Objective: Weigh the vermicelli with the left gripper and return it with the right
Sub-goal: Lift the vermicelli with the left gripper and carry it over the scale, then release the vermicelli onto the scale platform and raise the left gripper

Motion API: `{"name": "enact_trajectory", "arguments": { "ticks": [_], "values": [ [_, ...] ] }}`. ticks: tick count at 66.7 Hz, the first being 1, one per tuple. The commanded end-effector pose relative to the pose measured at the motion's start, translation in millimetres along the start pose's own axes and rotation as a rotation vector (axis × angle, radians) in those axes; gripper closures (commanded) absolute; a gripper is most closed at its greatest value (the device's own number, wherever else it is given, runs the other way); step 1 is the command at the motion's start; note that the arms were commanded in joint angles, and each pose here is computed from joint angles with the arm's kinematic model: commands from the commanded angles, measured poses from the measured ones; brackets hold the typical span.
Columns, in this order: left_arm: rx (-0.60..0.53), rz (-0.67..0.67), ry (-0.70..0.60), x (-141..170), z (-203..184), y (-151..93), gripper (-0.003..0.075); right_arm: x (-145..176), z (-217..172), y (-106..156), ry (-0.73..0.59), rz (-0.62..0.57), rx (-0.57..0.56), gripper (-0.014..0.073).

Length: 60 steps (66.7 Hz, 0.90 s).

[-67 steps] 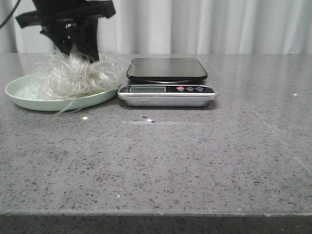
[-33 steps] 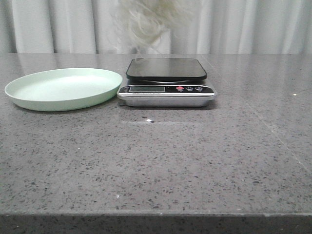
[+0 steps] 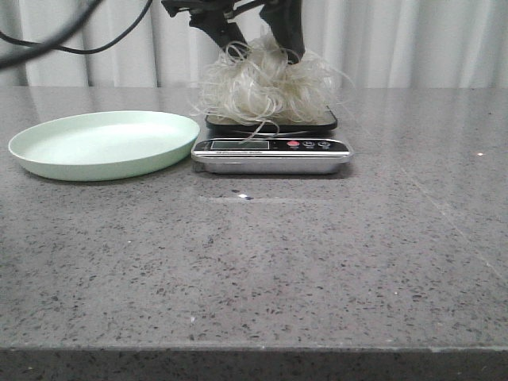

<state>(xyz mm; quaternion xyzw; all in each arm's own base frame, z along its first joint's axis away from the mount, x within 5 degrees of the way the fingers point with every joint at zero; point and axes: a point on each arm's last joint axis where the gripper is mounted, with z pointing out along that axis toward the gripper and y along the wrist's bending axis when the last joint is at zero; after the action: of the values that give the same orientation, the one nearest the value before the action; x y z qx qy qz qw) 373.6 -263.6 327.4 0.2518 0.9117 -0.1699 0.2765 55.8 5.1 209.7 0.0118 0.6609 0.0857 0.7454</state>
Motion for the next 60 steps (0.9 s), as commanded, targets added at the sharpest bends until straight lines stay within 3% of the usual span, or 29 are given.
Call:
{"name": "enact_trajectory", "arguments": {
  "ticks": [1,18,30,45,60],
  "values": [
    [0.028,0.010,-0.153,-17.4,-60.2,-10.7,0.0176,-10.8,-1.9,-0.2,-0.105,-0.005,0.007,0.0430],
    [-0.042,0.069,-0.292,-15.2,-142.1,-14.0,0.0176,-10.8,-1.9,-0.2,-0.105,-0.005,0.007,0.0430],
    [-0.105,0.109,-0.408,9.1,-203.7,-15.1,0.0176,-10.8,-1.9,-0.2,-0.105,-0.005,0.007,0.0430],
    [-0.160,0.179,-0.589,70.9,-259.1,-13.5,0.0178,-10.8,-1.9,-0.2,-0.105,-0.005,0.007,0.0430],
    [-0.151,0.199,-0.794,148.6,-285.1,-10.8,0.0209,-10.8,-1.9,-0.2,-0.105,-0.005,0.007,0.0430]
  ]
}}
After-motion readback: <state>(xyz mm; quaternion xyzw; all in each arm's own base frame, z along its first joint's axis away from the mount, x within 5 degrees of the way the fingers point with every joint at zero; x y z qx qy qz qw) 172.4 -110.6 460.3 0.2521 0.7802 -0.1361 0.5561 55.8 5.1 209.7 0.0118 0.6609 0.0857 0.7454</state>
